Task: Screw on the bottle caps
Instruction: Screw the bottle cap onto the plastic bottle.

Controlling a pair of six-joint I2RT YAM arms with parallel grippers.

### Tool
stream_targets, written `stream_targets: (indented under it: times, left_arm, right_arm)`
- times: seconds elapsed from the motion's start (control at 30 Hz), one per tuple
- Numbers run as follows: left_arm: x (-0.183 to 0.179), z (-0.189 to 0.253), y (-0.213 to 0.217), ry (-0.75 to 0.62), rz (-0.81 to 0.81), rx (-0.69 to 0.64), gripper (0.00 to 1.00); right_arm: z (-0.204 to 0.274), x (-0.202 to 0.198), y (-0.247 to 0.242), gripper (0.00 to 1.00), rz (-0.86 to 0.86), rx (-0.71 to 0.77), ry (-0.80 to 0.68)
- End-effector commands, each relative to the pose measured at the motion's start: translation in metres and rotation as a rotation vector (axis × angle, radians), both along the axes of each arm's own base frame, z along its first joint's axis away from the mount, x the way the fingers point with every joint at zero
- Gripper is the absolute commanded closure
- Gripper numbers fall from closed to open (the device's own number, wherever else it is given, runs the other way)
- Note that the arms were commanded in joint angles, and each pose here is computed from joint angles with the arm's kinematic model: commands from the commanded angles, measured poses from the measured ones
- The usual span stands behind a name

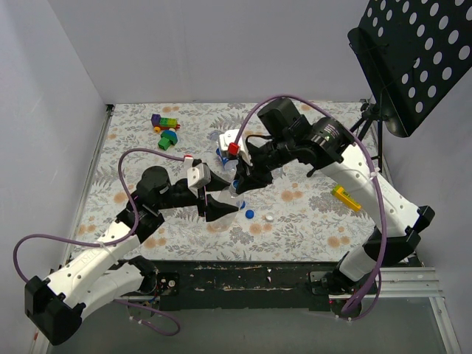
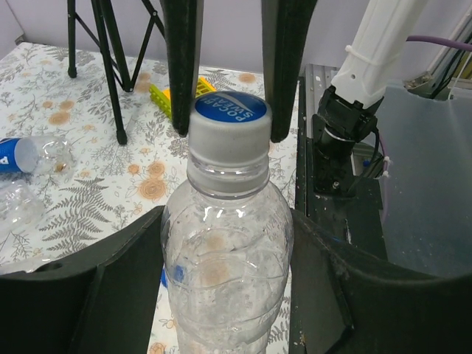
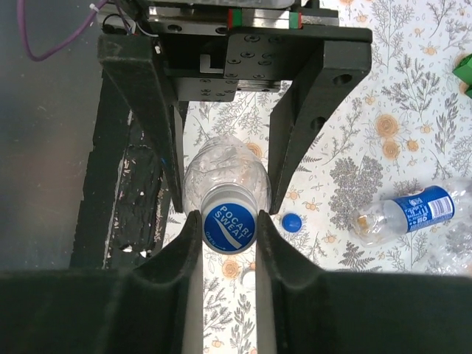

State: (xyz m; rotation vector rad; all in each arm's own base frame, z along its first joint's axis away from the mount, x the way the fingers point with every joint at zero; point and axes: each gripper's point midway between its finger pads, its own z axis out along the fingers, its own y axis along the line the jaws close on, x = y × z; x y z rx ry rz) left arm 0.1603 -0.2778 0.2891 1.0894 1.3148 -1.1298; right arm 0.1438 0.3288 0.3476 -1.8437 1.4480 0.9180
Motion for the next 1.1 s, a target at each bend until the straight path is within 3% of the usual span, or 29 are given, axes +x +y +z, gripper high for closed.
stream_targets:
  times: [0.0, 0.17, 0.33, 0.43, 0.57, 0.73, 0.87, 1.07]
  left_arm:
    - [0.013, 0.030, 0.001, -0.084, 0.063, -0.036, 1.00]
    - [0.038, 0.040, 0.004, -0.124, 0.184, -0.029, 1.00]
    - [0.056, 0.045, 0.004, -0.154, 0.324, -0.032, 1.00]
    - [0.061, 0.044, 0.000, -0.161, 0.377, -0.040, 1.00]
    - [0.059, 0.034, -0.002, -0.125, 0.377, -0.041, 1.00]
    - [0.050, 0.010, -0.002, -0.043, 0.344, 0.018, 1.00]
    - [0.033, -0.009, -0.008, 0.021, 0.244, 0.072, 1.00]
    - [0.001, -0.023, -0.014, 0.073, 0.021, 0.131, 1.00]
  right_arm:
    - [-0.012, 0.000, 0.003, 0.89, -0.045, -0.046, 0.033]
    - [-0.026, 0.017, 0.004, 0.92, -0.281, -0.126, 0.137]
    - [-0.048, 0.054, -0.010, 0.92, -0.838, -0.230, 0.302]
    - [-0.050, 0.053, -0.010, 0.92, -0.945, -0.211, 0.377]
    - [-0.022, 0.058, -0.007, 0.66, -0.939, -0.052, 0.341]
    - [0.022, 0.040, -0.007, 0.39, -0.729, 0.087, 0.245]
    - [0.024, 0.029, -0.018, 0.32, -0.576, 0.089, 0.108]
    - [0.022, 0.003, -0.031, 0.32, -0.340, 0.070, 0.000]
